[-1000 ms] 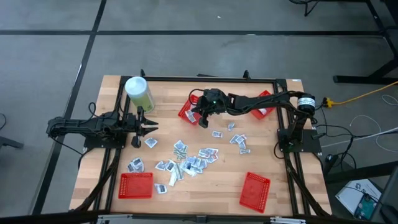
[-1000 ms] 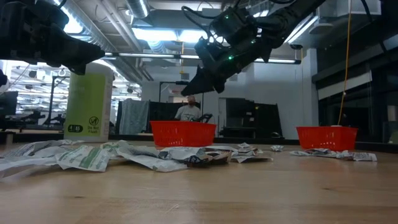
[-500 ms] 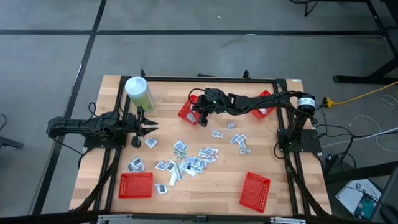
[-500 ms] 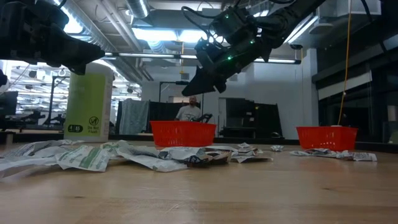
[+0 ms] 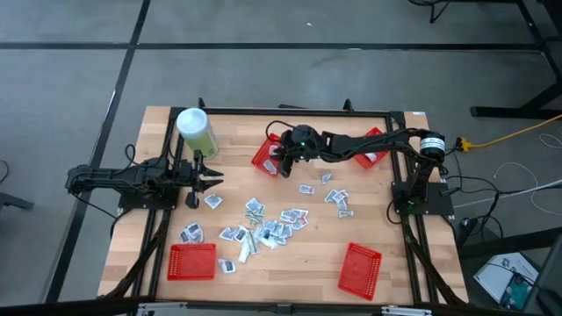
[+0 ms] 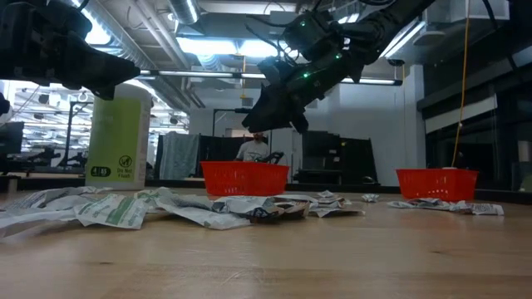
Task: Pick & Place First Aid Supplies
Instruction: Put the orange ointment pack into the red container
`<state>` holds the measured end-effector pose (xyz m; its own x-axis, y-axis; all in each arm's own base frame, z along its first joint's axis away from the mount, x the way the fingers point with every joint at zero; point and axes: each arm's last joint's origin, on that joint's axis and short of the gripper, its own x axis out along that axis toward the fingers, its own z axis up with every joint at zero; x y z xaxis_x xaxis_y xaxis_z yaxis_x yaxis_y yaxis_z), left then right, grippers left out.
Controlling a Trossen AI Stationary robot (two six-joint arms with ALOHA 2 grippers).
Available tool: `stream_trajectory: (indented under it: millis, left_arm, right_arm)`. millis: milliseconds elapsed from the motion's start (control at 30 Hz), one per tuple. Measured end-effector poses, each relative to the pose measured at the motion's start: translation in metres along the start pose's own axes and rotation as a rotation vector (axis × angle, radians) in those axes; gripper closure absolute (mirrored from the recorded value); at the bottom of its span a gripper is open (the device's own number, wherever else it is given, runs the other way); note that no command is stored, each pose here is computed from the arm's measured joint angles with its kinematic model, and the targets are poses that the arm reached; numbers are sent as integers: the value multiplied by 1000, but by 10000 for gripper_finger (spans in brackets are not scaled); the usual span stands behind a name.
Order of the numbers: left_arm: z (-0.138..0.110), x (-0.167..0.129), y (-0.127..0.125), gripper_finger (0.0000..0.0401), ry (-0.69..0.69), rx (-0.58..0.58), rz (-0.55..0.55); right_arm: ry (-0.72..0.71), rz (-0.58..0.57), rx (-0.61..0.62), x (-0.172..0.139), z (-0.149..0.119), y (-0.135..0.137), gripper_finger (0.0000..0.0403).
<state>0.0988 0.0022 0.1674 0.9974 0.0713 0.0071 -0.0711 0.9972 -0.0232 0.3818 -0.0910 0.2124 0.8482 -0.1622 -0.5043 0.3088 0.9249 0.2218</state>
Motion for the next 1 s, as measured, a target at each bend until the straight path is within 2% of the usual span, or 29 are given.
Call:
stream_trajectory:
  millis: [267,467,633,767,1000]
  left_arm:
    - [0,0,0,313,0,0,0]
    - [0,0,0,313,0,0,0]
    - [0,0,0,313,0,0,0]
    - [0,0,0,313,-1,0,0]
    - [0,0,0,313,0,0,0]
  right_arm:
    - [67,150,-8,0,-8,22,277]
    - [128,193,-61,-1,-20,46,276]
    - [265,205,-93,-5,-39,64,276]
    - [335,142,-145,-10,-54,82,276]
    - [356,-27,-266,-20,-73,107,276]
